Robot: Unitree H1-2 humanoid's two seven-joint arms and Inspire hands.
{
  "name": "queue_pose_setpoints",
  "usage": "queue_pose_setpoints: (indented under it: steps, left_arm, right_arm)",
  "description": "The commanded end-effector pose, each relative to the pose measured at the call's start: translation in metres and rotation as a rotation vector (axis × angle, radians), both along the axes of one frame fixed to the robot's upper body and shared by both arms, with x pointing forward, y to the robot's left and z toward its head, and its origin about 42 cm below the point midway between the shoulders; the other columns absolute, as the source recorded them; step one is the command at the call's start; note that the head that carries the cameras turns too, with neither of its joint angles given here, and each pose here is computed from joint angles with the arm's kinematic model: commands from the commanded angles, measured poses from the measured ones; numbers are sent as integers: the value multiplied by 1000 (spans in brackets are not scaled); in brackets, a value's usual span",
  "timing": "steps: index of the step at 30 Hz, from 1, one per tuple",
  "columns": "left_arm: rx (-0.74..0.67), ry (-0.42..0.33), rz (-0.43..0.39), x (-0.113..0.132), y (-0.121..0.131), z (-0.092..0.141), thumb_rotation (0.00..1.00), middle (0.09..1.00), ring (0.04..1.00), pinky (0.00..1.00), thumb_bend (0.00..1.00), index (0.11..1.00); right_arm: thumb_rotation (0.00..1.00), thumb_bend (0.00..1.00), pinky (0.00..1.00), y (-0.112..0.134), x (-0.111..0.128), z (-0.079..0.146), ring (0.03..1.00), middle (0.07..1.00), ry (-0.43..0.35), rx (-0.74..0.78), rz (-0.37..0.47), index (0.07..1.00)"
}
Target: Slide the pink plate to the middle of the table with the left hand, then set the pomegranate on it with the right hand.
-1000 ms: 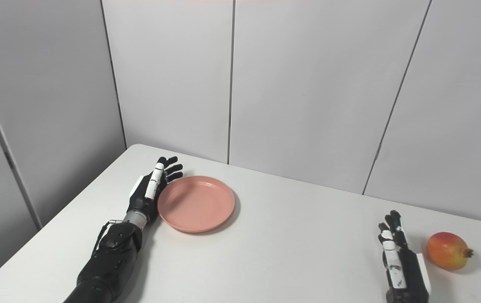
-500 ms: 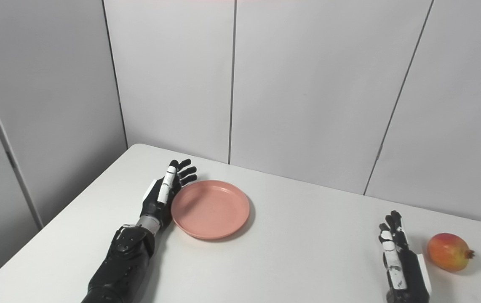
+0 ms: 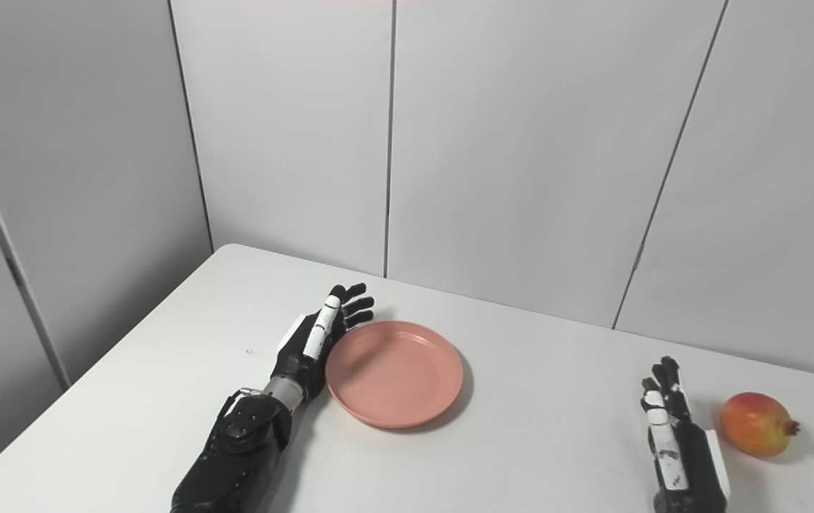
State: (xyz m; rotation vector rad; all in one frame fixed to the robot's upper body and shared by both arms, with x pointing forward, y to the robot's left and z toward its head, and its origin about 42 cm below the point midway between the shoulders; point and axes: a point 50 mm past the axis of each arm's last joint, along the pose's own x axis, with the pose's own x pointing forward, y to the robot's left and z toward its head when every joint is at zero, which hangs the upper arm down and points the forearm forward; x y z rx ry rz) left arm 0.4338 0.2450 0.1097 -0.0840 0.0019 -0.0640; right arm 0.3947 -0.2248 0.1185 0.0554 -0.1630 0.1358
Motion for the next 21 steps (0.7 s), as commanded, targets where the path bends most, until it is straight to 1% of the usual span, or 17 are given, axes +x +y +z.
queue_pose_setpoints:
  steps: [1, 4, 8, 10, 12, 17, 21]
  left_arm:
    - [1, -11, -29, 4, -16, 9, 1000, 876, 883, 872, 594, 866]
    - [17, -13, -36, 0, -24, 9, 1000, 897, 899, 887, 584, 890]
    - [25, -19, -48, -5, -34, 10, 1000, 913, 908, 876, 575, 911]
    - [29, -20, -49, -7, -36, 10, 1000, 915, 908, 876, 573, 914]
    - [33, -21, -55, -9, -39, 9, 1000, 918, 912, 898, 589, 915]
    - [63, -28, -71, -15, -44, 7, 1000, 916, 909, 900, 571, 914]
    - [86, -12, -94, -21, -49, 5, 1000, 922, 911, 899, 576, 922]
  right_arm:
    - [842, 520, 1000, 1, 2, 5, 979, 994, -30, 8, 6, 1000]
    - [836, 543, 1000, 1, 2, 4, 974, 990, -31, 9, 4, 1000]
    - [843, 536, 1000, 3, 3, 3, 975, 990, -22, 8, 3, 1000]
    - [842, 538, 1000, 5, 4, 3, 976, 991, -21, 12, 4, 1000]
    - [833, 540, 997, 6, 4, 4, 962, 983, -22, 7, 2, 998]
    - [825, 564, 992, 10, 3, 5, 947, 974, -20, 3, -2, 992]
    - [828, 573, 983, 14, 2, 6, 944, 968, -16, -14, 1, 995]
